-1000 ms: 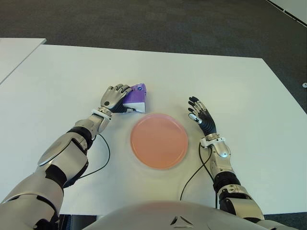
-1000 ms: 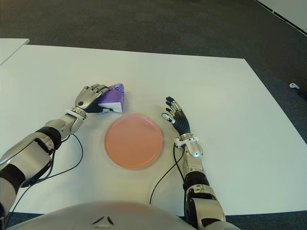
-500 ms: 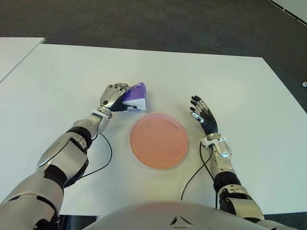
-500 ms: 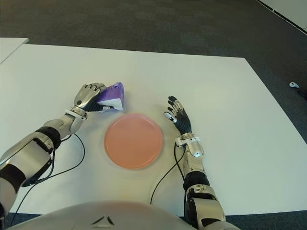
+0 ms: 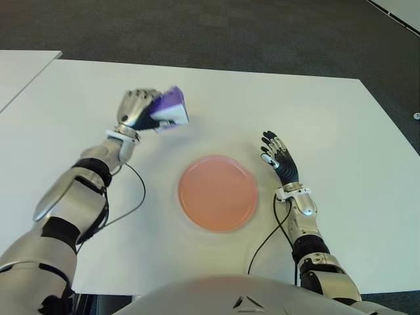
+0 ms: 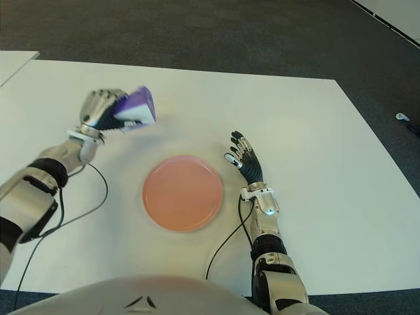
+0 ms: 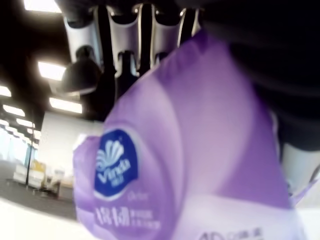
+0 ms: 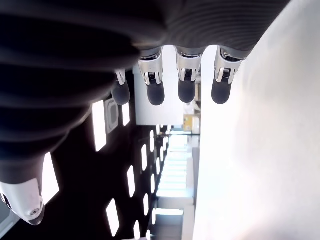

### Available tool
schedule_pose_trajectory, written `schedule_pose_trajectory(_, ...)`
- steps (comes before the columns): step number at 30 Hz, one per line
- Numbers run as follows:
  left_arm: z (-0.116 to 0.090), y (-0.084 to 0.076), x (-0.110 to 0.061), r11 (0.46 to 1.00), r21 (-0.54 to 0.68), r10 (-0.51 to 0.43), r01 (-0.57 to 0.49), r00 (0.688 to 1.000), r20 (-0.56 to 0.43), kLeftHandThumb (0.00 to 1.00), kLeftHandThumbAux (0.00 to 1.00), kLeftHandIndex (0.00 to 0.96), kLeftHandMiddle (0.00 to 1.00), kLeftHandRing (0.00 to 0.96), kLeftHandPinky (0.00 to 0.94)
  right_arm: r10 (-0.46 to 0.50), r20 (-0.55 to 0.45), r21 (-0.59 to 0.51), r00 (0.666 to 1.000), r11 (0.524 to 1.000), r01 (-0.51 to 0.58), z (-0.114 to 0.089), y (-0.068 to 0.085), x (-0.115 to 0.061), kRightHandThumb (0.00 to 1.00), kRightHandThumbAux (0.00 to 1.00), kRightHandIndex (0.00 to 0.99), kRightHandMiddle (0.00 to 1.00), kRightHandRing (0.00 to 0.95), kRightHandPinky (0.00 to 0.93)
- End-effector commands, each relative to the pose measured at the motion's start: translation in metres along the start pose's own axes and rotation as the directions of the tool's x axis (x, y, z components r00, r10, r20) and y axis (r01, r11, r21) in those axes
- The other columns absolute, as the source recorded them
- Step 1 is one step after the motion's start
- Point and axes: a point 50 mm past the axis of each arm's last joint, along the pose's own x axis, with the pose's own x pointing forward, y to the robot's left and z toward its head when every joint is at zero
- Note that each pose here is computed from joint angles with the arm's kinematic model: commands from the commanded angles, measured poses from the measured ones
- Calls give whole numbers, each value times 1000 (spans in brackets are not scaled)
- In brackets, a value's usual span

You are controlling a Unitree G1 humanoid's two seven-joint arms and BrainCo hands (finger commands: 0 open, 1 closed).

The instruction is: Put the tissue paper into the plate.

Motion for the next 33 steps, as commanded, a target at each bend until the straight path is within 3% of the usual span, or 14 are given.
schedule_pose_trajectory(1, 9, 28, 26, 976, -114, 190, -184, 981, 39, 741, 698, 443, 846, 836, 822, -40, -320, 101, 946, 992, 77, -59, 8, -57, 0, 571, 0, 0, 0, 0)
schedule_pose_trajectory(7, 28, 50, 31, 928, -245, 317, -281, 941, 122, 741, 698, 443, 852, 843, 851, -32, -280, 83, 960, 995, 57, -56, 8, -56, 0, 570, 0, 0, 0, 0)
schedule_pose_trajectory(14, 59, 52, 13, 920, -308, 320, -241, 917, 239, 742, 697, 443, 859, 851, 856, -19, -266, 71, 964, 997, 39, -56, 7, -58, 0, 576, 0, 0, 0, 0)
schedule_pose_trajectory(17, 79, 49, 2, 933, -334, 259, -138, 898, 355, 743, 697, 443, 863, 857, 860, -10, -266, 65, 964, 998, 28, -56, 6, -59, 0, 576, 0, 0, 0, 0)
schedule_pose_trajectory(23, 98, 48, -10, 943, -333, 185, -23, 865, 466, 743, 697, 444, 866, 861, 861, -12, -267, 59, 964, 998, 28, -55, 5, -58, 0, 570, 0, 0, 0, 0)
schedule_pose_trajectory(27, 110, 47, -21, 933, -343, 112, 114, 811, 574, 745, 697, 444, 861, 858, 852, -7, -260, 61, 966, 998, 24, -55, 6, -57, 0, 561, 0, 0, 0, 0)
schedule_pose_trajectory(30, 120, 33, -36, 918, -315, 22, 239, 765, 644, 747, 697, 443, 856, 855, 849, -4, -259, 62, 966, 998, 21, -55, 7, -57, 0, 558, 0, 0, 0, 0)
schedule_pose_trajectory(33, 125, 29, -46, 908, -308, -8, 285, 745, 667, 748, 697, 443, 853, 853, 847, -3, -259, 61, 966, 998, 20, -55, 9, -57, 0, 557, 0, 0, 0, 0)
